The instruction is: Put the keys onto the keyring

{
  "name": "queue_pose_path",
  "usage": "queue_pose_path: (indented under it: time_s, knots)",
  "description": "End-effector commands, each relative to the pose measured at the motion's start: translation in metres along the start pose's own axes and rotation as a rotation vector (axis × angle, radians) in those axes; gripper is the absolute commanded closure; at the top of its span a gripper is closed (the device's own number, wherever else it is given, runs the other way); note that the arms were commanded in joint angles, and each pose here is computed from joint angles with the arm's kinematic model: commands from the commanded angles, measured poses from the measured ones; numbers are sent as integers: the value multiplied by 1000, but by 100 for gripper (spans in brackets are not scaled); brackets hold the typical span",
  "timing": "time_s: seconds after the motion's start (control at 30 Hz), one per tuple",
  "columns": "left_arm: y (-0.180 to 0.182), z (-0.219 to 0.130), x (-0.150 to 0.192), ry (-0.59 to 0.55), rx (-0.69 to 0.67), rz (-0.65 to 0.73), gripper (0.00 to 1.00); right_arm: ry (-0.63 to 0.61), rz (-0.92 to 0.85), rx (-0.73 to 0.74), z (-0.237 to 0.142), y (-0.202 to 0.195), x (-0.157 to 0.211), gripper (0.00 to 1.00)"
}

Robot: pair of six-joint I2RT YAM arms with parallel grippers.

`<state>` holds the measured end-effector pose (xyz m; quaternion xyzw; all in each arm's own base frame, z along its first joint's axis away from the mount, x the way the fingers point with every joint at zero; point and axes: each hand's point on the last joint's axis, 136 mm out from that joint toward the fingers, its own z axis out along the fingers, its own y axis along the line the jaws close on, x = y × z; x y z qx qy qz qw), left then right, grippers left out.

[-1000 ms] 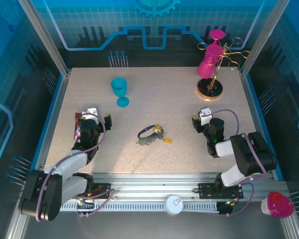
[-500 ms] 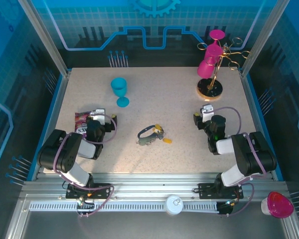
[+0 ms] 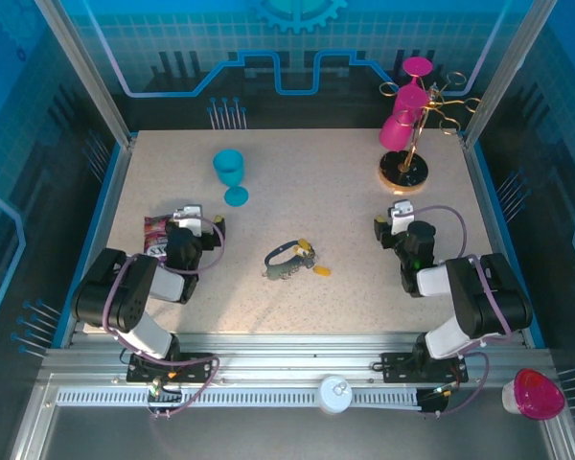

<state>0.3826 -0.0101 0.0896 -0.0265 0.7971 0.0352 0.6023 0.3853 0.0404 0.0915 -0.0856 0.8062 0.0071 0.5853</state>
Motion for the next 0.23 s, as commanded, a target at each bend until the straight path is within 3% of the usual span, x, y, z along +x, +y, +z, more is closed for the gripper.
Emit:
queue_pose_path:
  time_s: [0.0, 0.2]
  knots:
    - [9, 10, -12, 13, -10, -41, 1, -25, 21, 37, 3, -11, -10, 48]
    - [11, 11, -11, 25, 5, -60, 1, -25, 22, 37, 3, -12, -10, 46]
